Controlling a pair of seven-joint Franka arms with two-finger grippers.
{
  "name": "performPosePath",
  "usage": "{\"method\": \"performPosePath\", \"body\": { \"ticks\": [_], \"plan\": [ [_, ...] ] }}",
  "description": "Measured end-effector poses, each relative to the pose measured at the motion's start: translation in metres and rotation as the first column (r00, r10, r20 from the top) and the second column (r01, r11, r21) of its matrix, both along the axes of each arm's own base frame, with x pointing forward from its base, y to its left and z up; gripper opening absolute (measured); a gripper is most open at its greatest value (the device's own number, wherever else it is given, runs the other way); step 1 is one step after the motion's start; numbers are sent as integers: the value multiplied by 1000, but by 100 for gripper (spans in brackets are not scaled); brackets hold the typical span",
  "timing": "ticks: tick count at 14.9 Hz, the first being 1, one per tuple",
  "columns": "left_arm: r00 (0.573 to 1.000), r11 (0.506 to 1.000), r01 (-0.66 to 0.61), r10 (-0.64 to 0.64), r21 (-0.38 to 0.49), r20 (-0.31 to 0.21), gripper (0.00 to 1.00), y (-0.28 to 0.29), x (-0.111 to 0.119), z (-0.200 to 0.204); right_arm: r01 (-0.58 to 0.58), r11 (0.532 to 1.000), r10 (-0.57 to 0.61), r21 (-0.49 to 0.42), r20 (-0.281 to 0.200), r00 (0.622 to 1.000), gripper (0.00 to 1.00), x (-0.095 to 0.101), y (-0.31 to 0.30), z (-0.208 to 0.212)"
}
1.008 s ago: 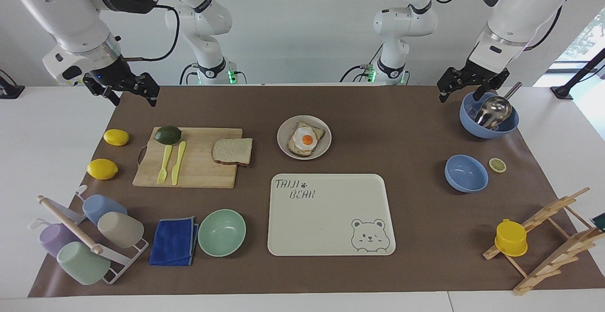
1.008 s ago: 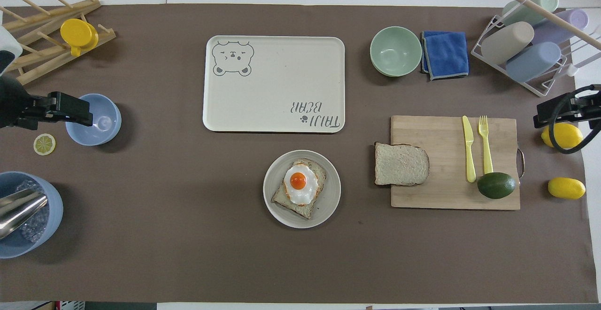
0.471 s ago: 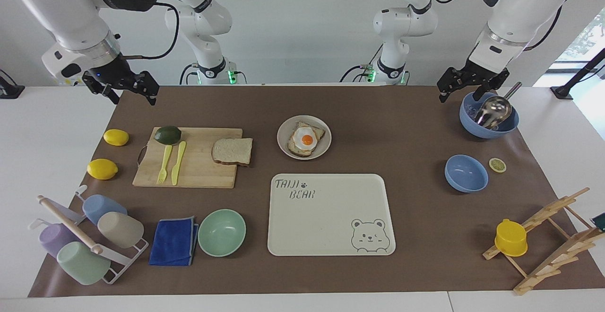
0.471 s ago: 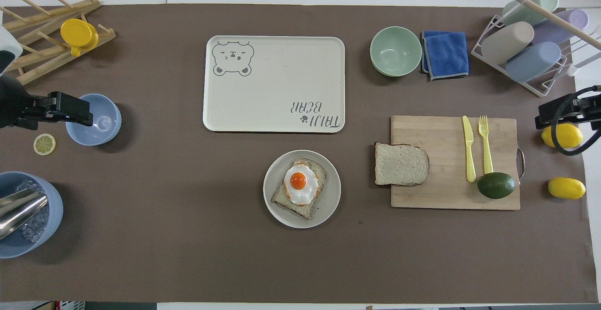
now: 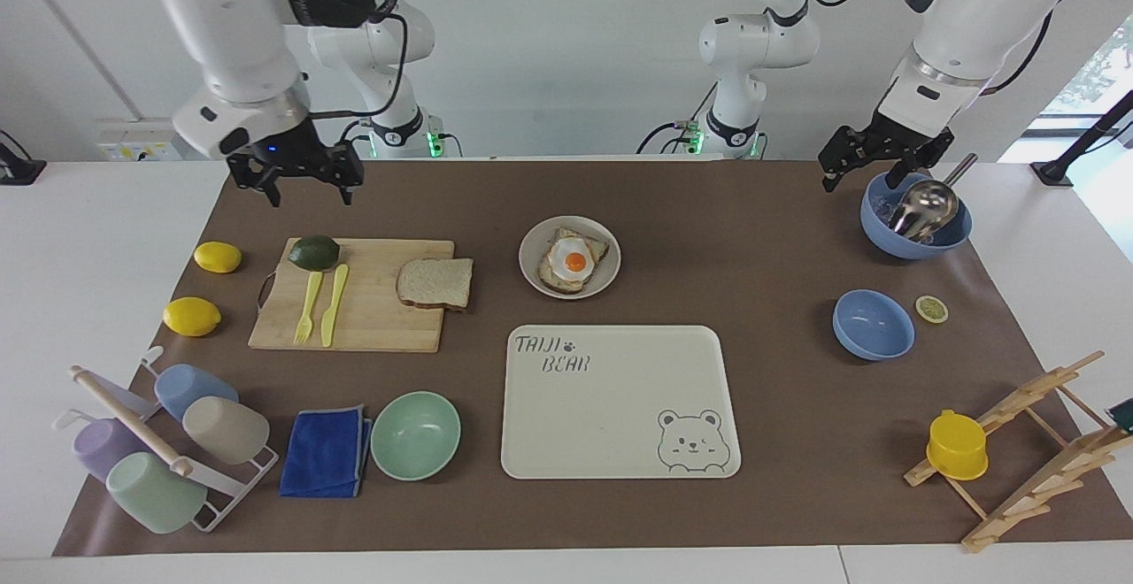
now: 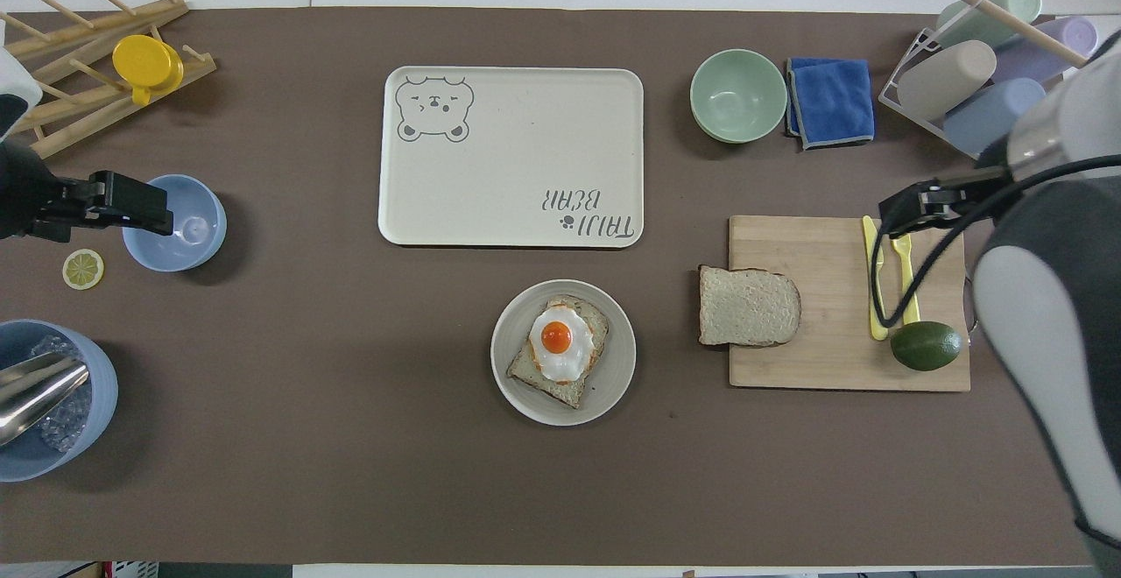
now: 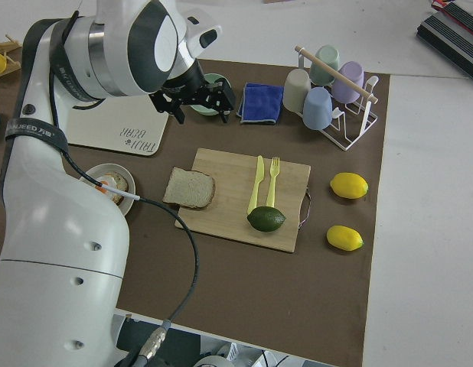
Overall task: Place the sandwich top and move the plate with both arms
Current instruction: 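Reach the right gripper to the bread slice on the cutting board, then grasp the bread slice with the right gripper and lift it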
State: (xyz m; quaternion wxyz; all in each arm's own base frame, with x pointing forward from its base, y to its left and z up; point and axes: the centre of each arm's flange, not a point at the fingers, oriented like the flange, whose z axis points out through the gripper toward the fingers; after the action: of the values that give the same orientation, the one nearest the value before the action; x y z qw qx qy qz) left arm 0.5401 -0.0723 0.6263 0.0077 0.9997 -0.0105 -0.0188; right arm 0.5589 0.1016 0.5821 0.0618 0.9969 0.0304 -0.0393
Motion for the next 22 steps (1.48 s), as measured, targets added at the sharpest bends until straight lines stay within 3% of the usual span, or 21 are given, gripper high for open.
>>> {"method": "performPosePath", "body": {
  "ticks": [5, 10, 15, 17, 22],
  "plan": [
    [1000, 1000, 0, 0, 0, 0, 100, 0, 0, 0, 62, 983, -67, -172, -22, 997, 100, -1, 167, -114],
    [1000, 1000, 1, -1, 0, 0, 100, 0, 0, 0, 145, 934, -162, -325, -26, 986, 100, 1, 214, -224],
    [1000, 1000, 2, -2, 0, 0, 100, -1, 0, 0, 149, 931, -167, -332, -24, 986, 95, 1, 206, -247],
    [1000, 1000, 2, -2, 0, 0, 100, -1, 0, 0, 142, 932, -162, -333, -31, 986, 79, -5, 203, -256],
    [1000, 1000, -1, 1, 1, -4, 100, 1, -1, -1, 105, 914, -138, -392, -56, 989, 79, -25, 185, -277]
  ]
}}
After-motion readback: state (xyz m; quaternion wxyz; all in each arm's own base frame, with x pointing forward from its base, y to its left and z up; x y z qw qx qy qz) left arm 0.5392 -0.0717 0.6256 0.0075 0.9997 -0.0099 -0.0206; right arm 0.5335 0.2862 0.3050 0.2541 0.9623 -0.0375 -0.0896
